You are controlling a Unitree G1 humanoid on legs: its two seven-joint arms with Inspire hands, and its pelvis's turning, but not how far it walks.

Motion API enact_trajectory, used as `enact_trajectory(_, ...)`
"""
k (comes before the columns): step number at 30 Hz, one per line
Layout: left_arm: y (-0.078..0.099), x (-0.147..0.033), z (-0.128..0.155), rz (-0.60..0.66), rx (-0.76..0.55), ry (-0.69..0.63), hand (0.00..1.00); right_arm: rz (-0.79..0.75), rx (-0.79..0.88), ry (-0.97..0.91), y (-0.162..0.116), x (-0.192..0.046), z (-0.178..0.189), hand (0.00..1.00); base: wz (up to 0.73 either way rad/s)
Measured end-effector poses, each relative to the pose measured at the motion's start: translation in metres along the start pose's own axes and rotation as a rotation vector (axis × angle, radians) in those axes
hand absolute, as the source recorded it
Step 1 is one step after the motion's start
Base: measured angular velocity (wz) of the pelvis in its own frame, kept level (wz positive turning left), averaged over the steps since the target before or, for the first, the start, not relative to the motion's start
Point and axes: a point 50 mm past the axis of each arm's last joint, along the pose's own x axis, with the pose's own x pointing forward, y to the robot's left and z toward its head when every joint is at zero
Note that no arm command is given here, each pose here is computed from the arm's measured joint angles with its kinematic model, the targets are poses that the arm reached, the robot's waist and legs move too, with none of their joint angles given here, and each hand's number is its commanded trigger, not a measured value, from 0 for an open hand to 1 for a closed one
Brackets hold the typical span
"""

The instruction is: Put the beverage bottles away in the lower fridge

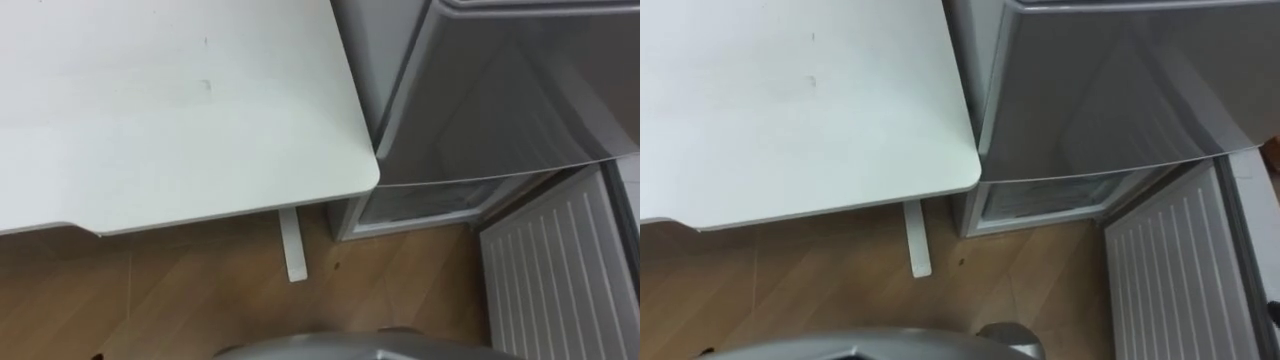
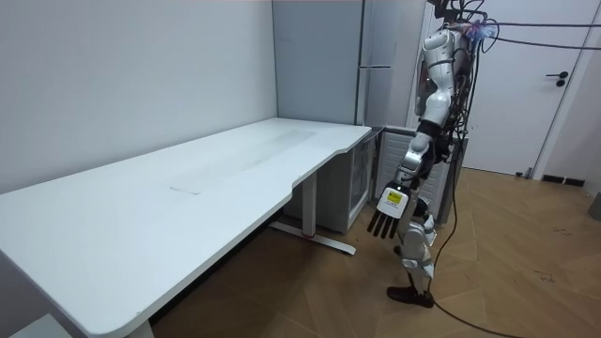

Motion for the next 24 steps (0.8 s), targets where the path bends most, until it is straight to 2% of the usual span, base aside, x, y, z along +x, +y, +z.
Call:
enact_trajectory(6, -0.019, 0.001, -0.001, -0.083, 0.09, 0.007, 0.0, 0.091, -0.101, 0.001, 0.004, -0.012, -0.025, 0.0, -0.11)
enact_trajectory(10, -0.031, 0.001, 0.0, -0.133, 0.101, 0.022, 0.0, 0.151, -0.125, -0.021, 0.006, -0.024, -0.038, 0.0, -0.25)
enact_trajectory(17, -0.042, 0.0, -0.004, -0.195, 0.18, 0.059, 0.0, 0.344, -0.041, -0.06, 0.026, -0.053, -0.061, 0.0, -0.07)
enact_trajectory(21, -0.046, 0.0, -0.005, -0.207, 0.222, 0.065, 0.0, 0.595, 0.049, -0.069, 0.06, -0.064, -0.068, 0.0, -0.02)
enact_trajectory(23, -0.048, 0.0, -0.005, -0.213, 0.239, 0.064, 0.0, 0.741, 0.071, -0.055, 0.087, -0.068, -0.071, 0.0, -0.02)
enact_trajectory(24, -0.05, 0.0, -0.004, -0.218, 0.246, 0.057, 0.0, 0.845, 0.075, -0.055, 0.11, -0.068, -0.069, 0.0, 0.09)
